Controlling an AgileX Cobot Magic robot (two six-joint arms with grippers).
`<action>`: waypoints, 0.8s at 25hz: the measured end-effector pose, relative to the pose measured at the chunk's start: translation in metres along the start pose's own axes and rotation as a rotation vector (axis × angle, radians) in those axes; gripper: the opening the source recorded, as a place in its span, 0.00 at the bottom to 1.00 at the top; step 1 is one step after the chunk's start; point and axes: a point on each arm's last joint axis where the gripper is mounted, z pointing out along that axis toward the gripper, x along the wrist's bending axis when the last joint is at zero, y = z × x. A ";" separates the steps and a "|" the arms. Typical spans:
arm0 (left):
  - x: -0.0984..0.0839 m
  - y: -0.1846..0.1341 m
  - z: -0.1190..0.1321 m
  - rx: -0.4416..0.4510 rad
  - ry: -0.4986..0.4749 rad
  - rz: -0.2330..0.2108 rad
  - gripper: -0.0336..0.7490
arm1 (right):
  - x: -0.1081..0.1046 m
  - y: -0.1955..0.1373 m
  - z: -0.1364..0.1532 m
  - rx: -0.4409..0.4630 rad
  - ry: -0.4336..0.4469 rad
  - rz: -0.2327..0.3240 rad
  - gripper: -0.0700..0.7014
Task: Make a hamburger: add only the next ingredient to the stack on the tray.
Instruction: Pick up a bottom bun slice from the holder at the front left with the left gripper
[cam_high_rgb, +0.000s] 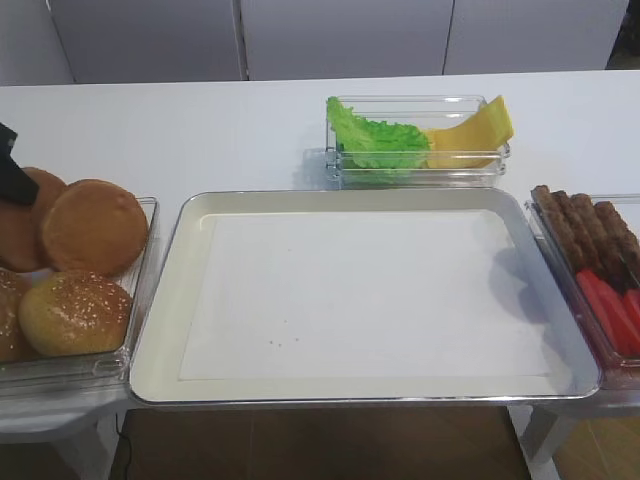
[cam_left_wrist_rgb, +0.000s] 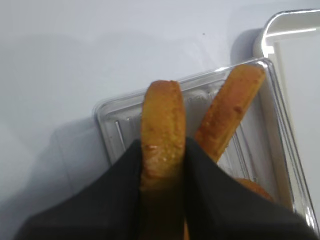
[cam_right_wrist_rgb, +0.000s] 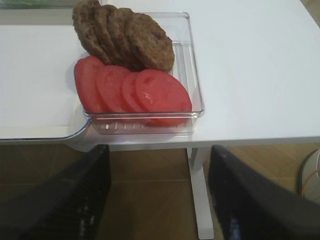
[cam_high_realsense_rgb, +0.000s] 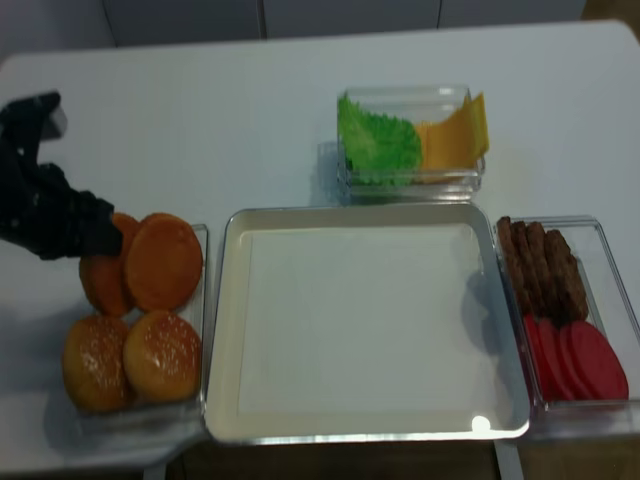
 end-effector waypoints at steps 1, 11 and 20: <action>-0.001 0.000 -0.003 -0.010 0.002 0.008 0.25 | 0.000 0.000 0.000 0.000 0.000 0.000 0.70; -0.026 0.003 -0.060 -0.160 0.026 0.102 0.25 | 0.000 0.000 0.000 0.000 0.000 -0.004 0.70; -0.083 0.010 -0.110 -0.254 -0.062 0.282 0.25 | 0.000 0.000 0.000 0.000 0.000 -0.004 0.70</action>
